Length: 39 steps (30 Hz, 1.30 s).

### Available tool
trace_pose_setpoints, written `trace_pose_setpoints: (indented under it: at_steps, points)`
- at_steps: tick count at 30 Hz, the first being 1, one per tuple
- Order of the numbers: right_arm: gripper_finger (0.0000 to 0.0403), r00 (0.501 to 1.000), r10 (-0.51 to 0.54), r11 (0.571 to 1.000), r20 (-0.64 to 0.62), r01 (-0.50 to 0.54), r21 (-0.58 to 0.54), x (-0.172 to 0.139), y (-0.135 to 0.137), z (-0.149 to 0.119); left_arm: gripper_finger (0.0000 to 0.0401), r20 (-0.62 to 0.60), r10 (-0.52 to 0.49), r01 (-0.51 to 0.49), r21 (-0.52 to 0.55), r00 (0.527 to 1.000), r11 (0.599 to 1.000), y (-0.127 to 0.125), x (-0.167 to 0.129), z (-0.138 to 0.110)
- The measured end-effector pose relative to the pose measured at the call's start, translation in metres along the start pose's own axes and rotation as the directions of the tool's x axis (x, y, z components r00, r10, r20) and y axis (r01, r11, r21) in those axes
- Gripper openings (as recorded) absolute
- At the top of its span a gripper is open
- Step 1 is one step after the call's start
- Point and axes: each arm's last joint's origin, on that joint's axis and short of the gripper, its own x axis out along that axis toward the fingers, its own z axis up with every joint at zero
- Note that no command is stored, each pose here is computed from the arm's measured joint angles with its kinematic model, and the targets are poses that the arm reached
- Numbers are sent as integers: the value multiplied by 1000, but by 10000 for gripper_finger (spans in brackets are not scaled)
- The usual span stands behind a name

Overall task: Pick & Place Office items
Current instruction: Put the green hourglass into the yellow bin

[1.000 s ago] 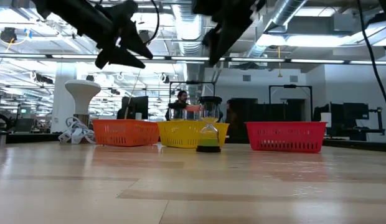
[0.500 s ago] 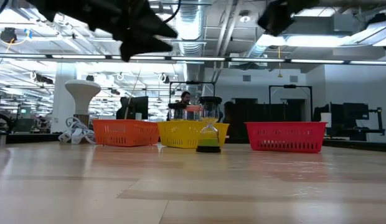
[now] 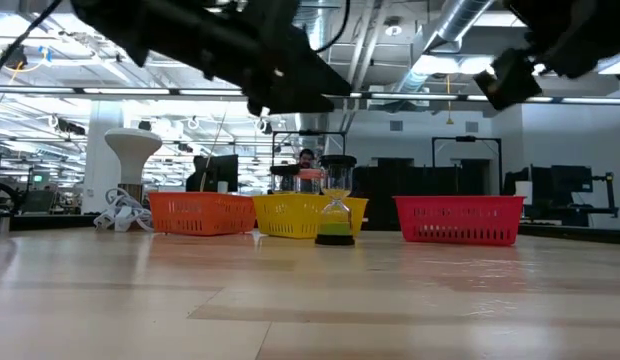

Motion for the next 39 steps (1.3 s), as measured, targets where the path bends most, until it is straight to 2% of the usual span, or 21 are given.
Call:
trace_pose_setpoints:
  at_steps: [6, 11, 17, 23, 39]
  points:
    - [221, 991, -127, 991, 36, 125, 57, -11, -9, -36, 275, -10, 42, -42, 16, 999, 999, 6, 24, -1]
    - [221, 977, -174, 984, 119, 167, 67, -13, -16, -56, 276, -50, 81, -81, 2, 995, 997, 16, 33, -13]
    - [221, 960, -209, 977, 185, 195, 90, -21, -19, -56, 276, -93, 51, -51, -2, 994, 999, 13, 39, -28]
    - [221, 958, -210, 974, 196, 188, 125, -23, -19, -56, 275, -103, 67, -67, 0, 992, 998, 15, 44, -35]
    - [221, 959, -208, 973, 192, 182, 141, -23, -19, -56, 275, -69, 59, -57, 30, 996, 998, 17, 37, -19]
